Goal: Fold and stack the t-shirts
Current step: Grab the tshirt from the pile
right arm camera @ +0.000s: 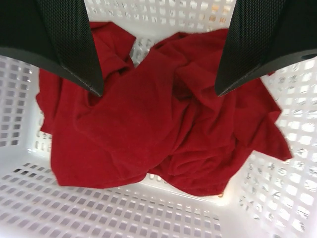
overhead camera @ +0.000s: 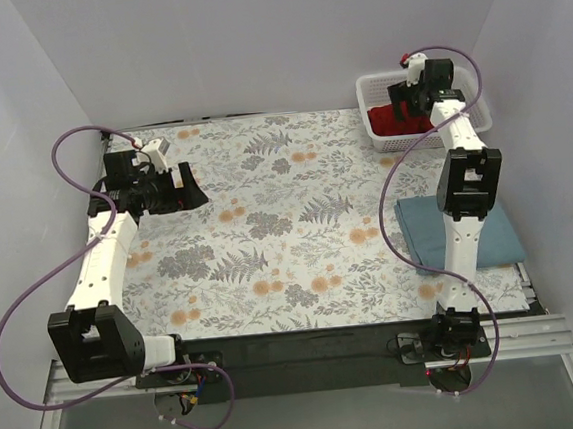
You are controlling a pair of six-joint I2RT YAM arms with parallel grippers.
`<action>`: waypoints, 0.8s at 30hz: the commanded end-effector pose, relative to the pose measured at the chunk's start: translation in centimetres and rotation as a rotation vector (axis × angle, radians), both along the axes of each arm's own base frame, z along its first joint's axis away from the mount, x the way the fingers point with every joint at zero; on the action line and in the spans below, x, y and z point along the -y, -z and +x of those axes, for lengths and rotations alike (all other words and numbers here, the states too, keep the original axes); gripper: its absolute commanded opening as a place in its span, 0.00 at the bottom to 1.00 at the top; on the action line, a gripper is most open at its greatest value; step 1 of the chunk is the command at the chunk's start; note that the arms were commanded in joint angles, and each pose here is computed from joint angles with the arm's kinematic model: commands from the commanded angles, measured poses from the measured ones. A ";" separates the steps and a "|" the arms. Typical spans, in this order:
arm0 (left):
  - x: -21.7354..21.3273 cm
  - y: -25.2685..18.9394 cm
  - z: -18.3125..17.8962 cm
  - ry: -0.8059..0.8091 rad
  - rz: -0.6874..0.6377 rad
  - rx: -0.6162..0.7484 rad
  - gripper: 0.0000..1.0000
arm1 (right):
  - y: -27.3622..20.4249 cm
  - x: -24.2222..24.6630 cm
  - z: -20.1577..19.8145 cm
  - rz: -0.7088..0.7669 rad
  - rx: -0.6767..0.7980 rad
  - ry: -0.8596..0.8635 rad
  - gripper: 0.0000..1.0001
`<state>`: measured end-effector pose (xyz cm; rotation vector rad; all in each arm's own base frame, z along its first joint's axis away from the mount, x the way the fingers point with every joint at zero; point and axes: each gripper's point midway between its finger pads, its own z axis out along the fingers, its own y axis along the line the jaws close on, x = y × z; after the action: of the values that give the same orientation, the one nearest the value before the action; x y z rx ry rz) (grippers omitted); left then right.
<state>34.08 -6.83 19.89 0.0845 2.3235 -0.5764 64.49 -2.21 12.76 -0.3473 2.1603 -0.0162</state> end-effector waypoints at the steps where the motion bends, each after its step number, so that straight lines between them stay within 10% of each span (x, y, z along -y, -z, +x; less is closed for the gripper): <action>1: -0.4 -0.2 0.1 -0.005 0.027 -0.002 0.88 | -0.1 0.8 2.2 -0.008 0.084 0.027 0.98; 11: -0.8 -0.4 0.9 -0.028 0.038 -0.009 0.88 | 6.7 1.2 1.4 0.055 -0.036 0.073 0.98; 14: -1.1 -0.8 1.2 -0.034 0.057 0.007 0.88 | 6.6 1.4 1.5 0.039 -0.035 0.069 0.73; 17: -1.5 -1.5 1.6 -0.040 0.077 0.027 0.88 | 3.7 1.3 1.9 0.031 0.016 0.049 0.02; 24: -0.3 -3.2 1.5 0.011 -0.061 -0.003 0.89 | -13.8 -2.9 1.0 0.131 0.300 -0.096 0.01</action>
<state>35.67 -5.85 21.33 0.0622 2.3284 -0.5228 65.57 -2.25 9.32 -0.2884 2.1686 0.0538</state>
